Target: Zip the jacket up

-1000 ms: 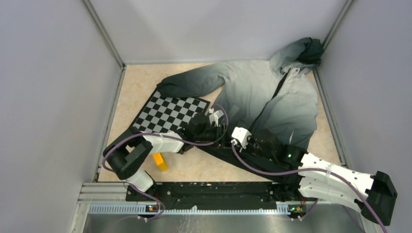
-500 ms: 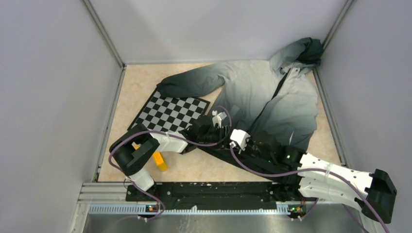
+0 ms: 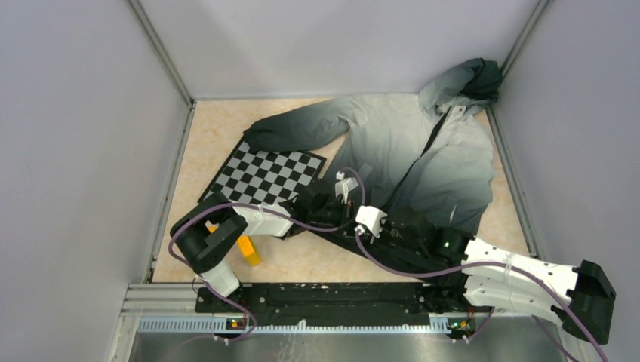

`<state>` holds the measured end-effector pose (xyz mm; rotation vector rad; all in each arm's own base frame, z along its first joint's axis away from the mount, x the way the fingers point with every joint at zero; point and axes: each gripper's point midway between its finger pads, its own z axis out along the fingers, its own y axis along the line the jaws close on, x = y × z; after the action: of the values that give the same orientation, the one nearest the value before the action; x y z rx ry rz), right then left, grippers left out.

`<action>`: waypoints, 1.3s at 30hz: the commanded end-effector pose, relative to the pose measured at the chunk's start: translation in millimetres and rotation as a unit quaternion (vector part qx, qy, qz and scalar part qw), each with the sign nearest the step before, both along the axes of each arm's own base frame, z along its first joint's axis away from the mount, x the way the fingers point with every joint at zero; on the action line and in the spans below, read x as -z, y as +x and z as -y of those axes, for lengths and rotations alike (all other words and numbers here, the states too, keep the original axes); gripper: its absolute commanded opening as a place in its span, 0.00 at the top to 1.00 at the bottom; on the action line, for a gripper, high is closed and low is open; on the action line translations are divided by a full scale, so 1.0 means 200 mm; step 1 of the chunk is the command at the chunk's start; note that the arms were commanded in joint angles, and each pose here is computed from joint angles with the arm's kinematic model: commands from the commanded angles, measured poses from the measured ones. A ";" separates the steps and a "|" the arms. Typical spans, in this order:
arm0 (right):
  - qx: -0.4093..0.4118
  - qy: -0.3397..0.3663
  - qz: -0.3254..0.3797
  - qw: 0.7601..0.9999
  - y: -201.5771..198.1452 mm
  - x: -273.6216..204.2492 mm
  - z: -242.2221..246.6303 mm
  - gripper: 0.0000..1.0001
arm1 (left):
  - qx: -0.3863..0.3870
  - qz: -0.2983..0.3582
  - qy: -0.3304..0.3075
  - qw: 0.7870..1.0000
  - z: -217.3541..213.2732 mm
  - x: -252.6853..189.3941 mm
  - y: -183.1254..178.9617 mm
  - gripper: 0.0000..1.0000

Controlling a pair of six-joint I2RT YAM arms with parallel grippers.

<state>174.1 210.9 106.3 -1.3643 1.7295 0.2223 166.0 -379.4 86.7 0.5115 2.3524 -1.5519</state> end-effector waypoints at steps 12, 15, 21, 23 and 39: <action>0.203 0.010 0.038 0.978 0.26 -0.15 0.18 1.00 | 0.067 0.045 0.057 0.995 -0.12 0.12 -0.10 1.00; 0.237 0.018 0.031 0.971 0.32 -0.17 0.24 1.00 | 0.072 0.040 0.051 0.995 -0.12 0.13 -0.12 1.00; 0.267 0.036 0.003 0.963 0.45 -0.17 0.30 1.00 | 0.078 0.037 0.047 0.995 -0.11 0.17 -0.13 1.00; 0.274 0.036 -0.008 0.961 0.49 -0.15 0.33 1.00 | 0.080 0.033 0.047 0.995 -0.12 0.18 -0.14 1.00; 0.355 -0.133 0.008 0.925 0.93 -0.19 0.68 1.00 | 0.098 0.037 0.035 0.994 -0.15 0.18 -0.19 1.00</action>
<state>307.8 131.4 97.7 -0.9457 2.2648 -0.0506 164.7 -367.0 67.2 0.7381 2.2473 -1.4318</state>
